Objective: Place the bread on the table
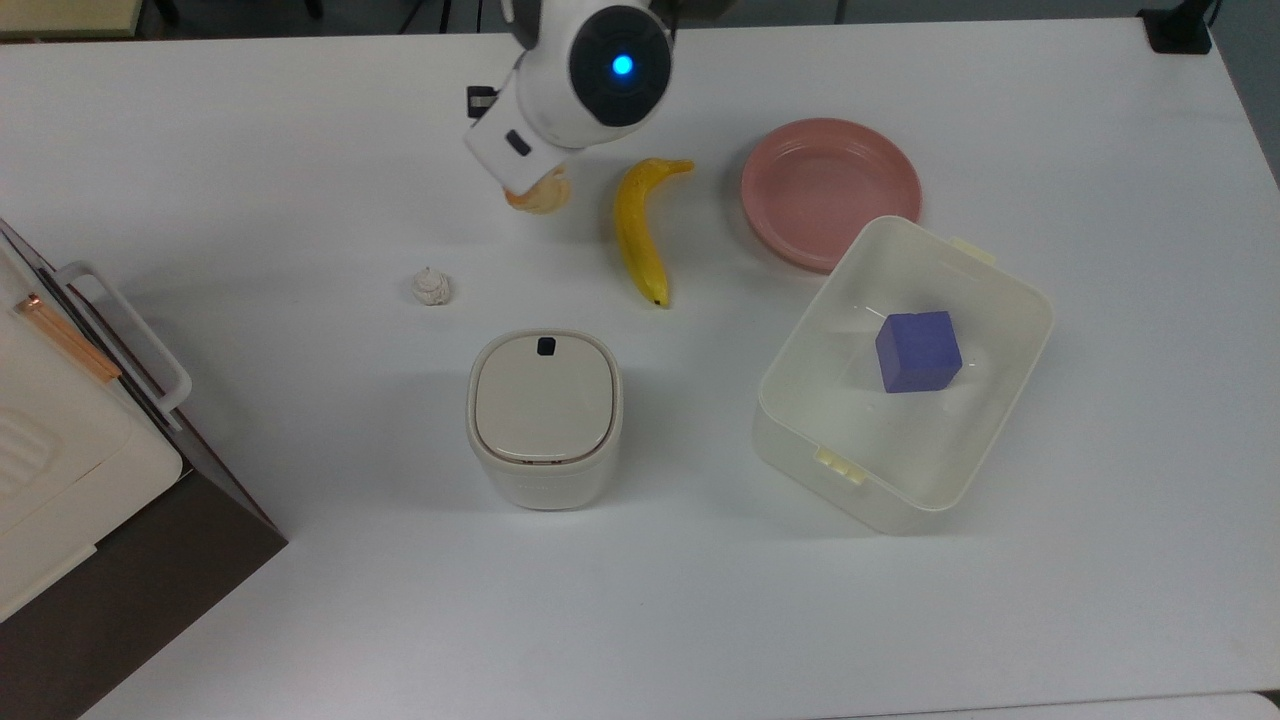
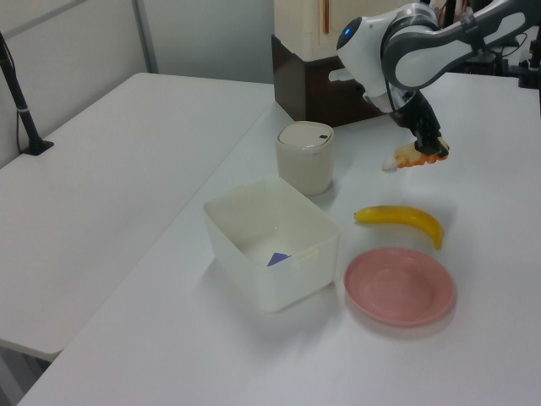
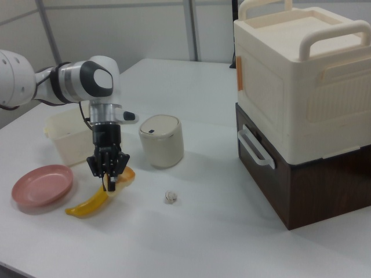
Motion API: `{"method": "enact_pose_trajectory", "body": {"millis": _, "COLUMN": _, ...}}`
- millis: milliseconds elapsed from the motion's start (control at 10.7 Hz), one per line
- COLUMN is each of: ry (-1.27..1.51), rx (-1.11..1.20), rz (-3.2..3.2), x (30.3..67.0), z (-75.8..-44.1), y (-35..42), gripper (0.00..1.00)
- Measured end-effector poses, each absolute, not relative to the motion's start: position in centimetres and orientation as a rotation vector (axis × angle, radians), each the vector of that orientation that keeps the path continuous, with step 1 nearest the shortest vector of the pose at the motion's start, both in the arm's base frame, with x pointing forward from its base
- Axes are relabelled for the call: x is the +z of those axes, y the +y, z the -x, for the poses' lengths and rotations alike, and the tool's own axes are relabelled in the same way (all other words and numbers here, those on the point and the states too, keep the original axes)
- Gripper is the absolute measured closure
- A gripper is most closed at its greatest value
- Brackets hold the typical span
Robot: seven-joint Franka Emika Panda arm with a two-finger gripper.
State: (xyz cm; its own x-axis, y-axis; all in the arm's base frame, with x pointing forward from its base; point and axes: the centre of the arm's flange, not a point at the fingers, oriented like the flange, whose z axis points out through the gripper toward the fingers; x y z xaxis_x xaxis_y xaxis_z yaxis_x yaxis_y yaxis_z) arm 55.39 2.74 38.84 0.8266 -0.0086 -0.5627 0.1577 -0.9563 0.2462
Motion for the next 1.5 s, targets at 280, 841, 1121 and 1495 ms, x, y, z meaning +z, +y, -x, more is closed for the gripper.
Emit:
{"method": "enact_pose_trajectory", "body": {"millis": 280, "ry": 0.069, "rx": -0.852, "rz": -2.726, "x": 38.7, "z": -55.5, "y": 1.1, "gripper": 0.70}}
{"method": "enact_pose_trajectory", "body": {"millis": 841, "ry": 0.063, "rx": -0.811, "rz": -2.740, "x": 39.9, "z": -56.1, "y": 1.2, "gripper": 0.00}}
{"method": "enact_pose_trajectory", "body": {"millis": 1121, "ry": -0.026, "rx": -0.641, "rz": -2.796, "x": 45.7, "z": -57.6, "y": -0.9, "gripper": 0.00}}
{"method": "enact_pose_trajectory", "body": {"millis": 1495, "ry": -0.169, "rx": -0.349, "rz": -2.997, "x": 57.7, "z": -56.4, "y": -3.5, "gripper": 0.00}}
